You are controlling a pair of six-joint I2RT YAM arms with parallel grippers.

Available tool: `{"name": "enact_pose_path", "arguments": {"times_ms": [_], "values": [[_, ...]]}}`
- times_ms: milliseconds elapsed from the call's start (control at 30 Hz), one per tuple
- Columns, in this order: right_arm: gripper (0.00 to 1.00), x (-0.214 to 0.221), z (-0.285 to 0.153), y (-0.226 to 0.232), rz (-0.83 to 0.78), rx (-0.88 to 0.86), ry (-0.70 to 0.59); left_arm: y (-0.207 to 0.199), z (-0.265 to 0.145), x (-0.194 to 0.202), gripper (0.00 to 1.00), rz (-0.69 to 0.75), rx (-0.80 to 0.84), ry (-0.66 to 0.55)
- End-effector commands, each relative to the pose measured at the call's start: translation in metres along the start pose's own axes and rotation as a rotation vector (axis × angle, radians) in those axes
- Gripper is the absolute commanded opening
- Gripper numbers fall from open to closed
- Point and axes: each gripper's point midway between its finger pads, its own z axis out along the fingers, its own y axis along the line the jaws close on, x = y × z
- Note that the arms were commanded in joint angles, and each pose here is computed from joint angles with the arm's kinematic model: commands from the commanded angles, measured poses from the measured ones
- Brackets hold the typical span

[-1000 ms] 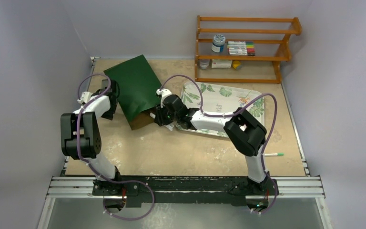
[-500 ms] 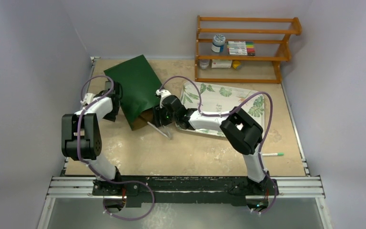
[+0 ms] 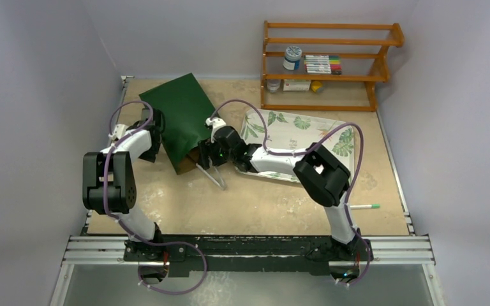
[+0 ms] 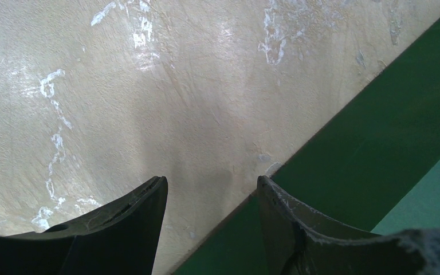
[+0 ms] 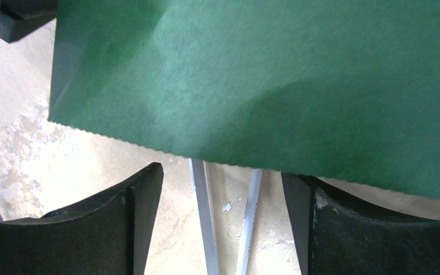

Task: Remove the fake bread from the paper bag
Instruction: Pick up the clamp from the paper bag.

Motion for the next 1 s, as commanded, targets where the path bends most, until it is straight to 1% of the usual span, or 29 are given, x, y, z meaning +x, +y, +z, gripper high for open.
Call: {"name": "enact_pose_path", "arguments": {"times_ms": [0,300,433,533,567,733,833,900,967], "values": [[0.80,0.005,-0.001,0.010,-0.065,0.020,-0.023,-0.013,-0.010,-0.011,0.59,-0.002,0.039,-0.031],[0.79,0.033,0.012,0.011,-0.113,0.082,0.004,-0.004,-0.007,-0.006,0.59,0.015,0.026,-0.028],[0.77,0.045,0.019,-0.001,-0.091,0.137,0.018,-0.002,-0.005,-0.004,0.59,0.023,0.025,-0.023],[0.75,0.051,0.025,-0.006,-0.074,0.159,0.024,0.000,-0.003,-0.001,0.59,0.034,0.021,-0.018],[0.72,0.051,0.026,-0.007,-0.068,0.168,0.023,0.001,-0.002,0.000,0.59,0.037,0.019,-0.015],[0.49,0.050,0.030,-0.012,-0.050,0.202,0.010,0.005,0.000,0.002,0.59,0.048,0.011,-0.016],[0.46,0.054,0.030,-0.014,-0.022,0.216,0.023,0.006,0.001,0.002,0.59,0.050,0.009,-0.016],[0.40,0.058,0.028,-0.010,-0.006,0.191,0.033,0.005,0.001,0.002,0.59,0.047,0.011,-0.015],[0.37,0.060,0.026,-0.003,0.011,0.158,0.043,0.004,0.000,0.002,0.59,0.047,0.013,-0.015]]}}
